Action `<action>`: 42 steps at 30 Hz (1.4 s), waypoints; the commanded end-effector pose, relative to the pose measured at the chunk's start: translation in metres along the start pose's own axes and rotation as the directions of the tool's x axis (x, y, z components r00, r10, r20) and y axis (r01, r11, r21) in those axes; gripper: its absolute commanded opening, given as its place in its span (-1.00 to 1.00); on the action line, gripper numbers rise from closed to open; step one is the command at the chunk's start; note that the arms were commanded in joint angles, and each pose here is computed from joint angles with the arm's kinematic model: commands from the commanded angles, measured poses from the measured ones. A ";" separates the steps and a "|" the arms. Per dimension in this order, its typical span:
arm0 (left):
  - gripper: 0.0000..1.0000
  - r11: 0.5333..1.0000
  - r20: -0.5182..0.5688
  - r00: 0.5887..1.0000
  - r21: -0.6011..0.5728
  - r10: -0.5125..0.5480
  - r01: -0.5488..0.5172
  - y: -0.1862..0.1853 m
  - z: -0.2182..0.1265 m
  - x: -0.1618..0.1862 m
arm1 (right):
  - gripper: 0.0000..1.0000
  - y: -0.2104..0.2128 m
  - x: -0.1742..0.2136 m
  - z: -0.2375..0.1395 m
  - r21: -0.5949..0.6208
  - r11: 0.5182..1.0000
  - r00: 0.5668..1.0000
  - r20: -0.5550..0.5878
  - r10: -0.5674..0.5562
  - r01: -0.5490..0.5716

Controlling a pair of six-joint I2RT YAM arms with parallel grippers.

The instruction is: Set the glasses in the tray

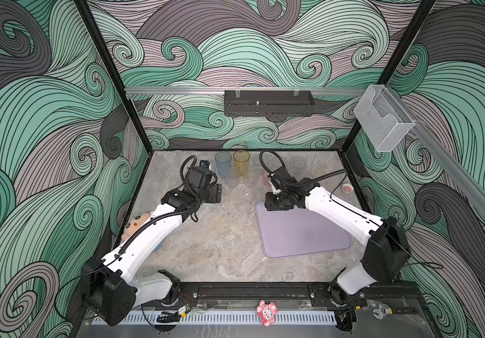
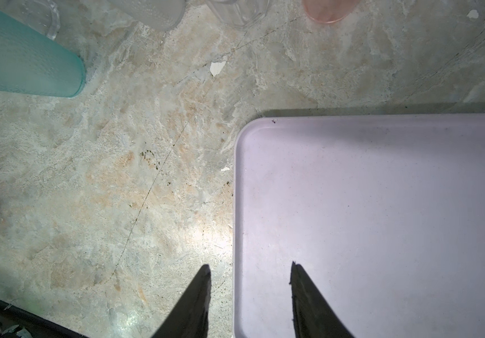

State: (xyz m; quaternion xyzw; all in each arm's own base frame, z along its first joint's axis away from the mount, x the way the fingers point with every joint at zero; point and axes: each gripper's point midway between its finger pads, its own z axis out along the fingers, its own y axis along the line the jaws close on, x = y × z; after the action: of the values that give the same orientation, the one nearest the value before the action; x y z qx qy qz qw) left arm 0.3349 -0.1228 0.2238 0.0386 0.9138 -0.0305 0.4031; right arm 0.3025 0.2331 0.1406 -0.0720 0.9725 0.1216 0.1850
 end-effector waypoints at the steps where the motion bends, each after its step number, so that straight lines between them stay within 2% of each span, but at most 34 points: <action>1: 0.68 0.997 0.048 0.999 -0.077 -0.019 0.023 0.019 -0.014 -0.022 | -0.08 -0.002 -0.006 -0.008 -0.007 1.000 0.999 0.046 -0.004 0.005; 10: 0.66 0.980 0.034 0.986 -0.110 -0.163 0.166 0.069 -0.006 -0.038 | -0.03 -0.001 -0.006 -0.014 -0.038 0.999 0.998 0.060 0.007 -0.005; 15: 0.64 0.977 0.006 0.985 -0.128 -0.170 0.169 0.081 0.013 -0.047 | -0.02 -0.002 -0.003 -0.012 -0.037 0.999 0.999 0.053 0.003 -0.001; 21: 0.58 0.980 -0.016 0.981 -0.039 -0.194 0.193 0.064 0.038 -0.067 | -0.01 -0.005 0.001 -0.006 -0.028 1.000 0.999 0.041 -0.010 0.011; 27: 0.32 0.975 -0.046 0.975 0.037 -0.216 0.217 0.046 0.072 -0.092 | -0.01 -0.008 0.001 -0.001 -0.014 1.000 0.999 0.037 -0.023 0.023; 29: 0.29 0.977 -0.062 0.978 0.076 -0.197 0.201 0.037 0.085 -0.099 | -0.01 -0.009 0.001 -0.001 -0.013 1.000 0.999 0.038 -0.025 0.026; 34: 0.27 0.978 -0.083 0.977 0.065 -0.194 0.200 0.035 0.117 -0.112 | -0.01 -0.008 0.007 0.003 -0.033 0.999 1.000 0.022 -0.020 0.021; 38: 0.17 0.971 -0.112 0.970 0.084 -0.215 0.225 0.025 0.141 -0.116 | -0.01 -0.007 0.015 0.011 -0.054 0.998 1.000 0.007 -0.010 0.011; 42: 0.14 0.976 -0.084 0.977 0.081 -0.198 0.204 0.021 0.158 -0.125 | -0.01 -0.008 0.019 0.015 -0.053 0.998 1.000 -0.008 -0.016 0.015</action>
State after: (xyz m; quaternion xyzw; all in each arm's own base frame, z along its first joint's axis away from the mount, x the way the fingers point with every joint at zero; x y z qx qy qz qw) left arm 0.5260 -0.1138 0.2024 -0.0390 0.9302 -0.1040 0.3498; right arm 0.2896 0.2249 0.1184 -0.0832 0.9707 0.1376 0.1785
